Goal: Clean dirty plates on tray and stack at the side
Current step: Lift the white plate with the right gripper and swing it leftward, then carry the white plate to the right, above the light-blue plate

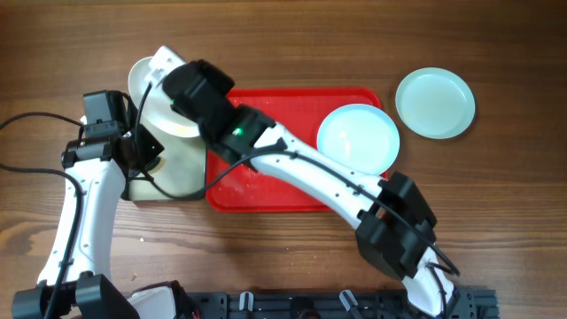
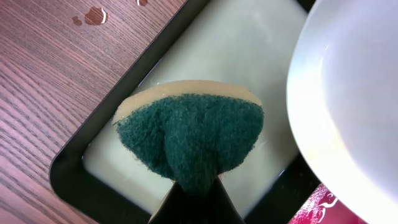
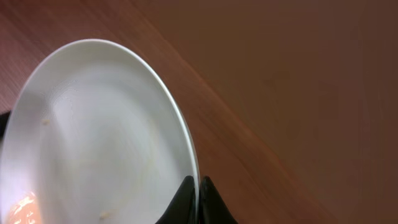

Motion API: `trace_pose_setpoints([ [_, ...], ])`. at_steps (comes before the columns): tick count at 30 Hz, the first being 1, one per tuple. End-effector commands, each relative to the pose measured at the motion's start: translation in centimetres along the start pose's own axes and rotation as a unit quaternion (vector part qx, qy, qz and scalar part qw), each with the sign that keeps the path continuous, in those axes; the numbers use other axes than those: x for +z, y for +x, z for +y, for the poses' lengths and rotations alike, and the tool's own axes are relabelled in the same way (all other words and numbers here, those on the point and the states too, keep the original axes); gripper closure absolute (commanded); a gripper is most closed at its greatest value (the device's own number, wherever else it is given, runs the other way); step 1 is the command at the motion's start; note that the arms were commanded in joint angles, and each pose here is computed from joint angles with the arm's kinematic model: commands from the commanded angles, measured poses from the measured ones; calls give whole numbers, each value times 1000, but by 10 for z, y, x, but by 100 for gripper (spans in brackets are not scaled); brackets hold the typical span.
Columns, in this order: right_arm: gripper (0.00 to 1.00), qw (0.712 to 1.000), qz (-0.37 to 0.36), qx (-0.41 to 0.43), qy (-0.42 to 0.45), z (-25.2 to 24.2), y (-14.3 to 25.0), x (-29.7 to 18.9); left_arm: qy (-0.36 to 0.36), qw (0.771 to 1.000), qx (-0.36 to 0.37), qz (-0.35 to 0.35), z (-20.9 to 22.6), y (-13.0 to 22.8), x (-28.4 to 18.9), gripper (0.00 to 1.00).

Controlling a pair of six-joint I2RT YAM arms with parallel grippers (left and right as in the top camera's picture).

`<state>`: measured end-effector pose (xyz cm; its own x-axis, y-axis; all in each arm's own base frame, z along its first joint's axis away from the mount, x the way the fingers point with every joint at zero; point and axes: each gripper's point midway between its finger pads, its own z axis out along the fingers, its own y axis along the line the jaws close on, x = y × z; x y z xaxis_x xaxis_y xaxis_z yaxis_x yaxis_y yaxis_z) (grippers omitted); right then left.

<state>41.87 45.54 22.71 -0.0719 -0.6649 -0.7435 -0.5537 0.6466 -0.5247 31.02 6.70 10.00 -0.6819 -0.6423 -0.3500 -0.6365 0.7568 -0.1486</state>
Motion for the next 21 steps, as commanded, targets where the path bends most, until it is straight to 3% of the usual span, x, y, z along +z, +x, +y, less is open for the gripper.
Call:
trace_pose_setpoints([
  [1, 96, 992, 1, -111, 57, -7, -13, -8, 7, 1000, 5, -7, 0, -2, -5, 96],
  [10, 96, 976, -16, -185, 117, -9, -40, -26, 10, 1000, 5, -11, -2, -4, -5, 96],
  [21, 96, 972, -31, -197, 123, -2, -51, -33, 10, 1000, 5, -12, -2, -5, -5, 96],
])
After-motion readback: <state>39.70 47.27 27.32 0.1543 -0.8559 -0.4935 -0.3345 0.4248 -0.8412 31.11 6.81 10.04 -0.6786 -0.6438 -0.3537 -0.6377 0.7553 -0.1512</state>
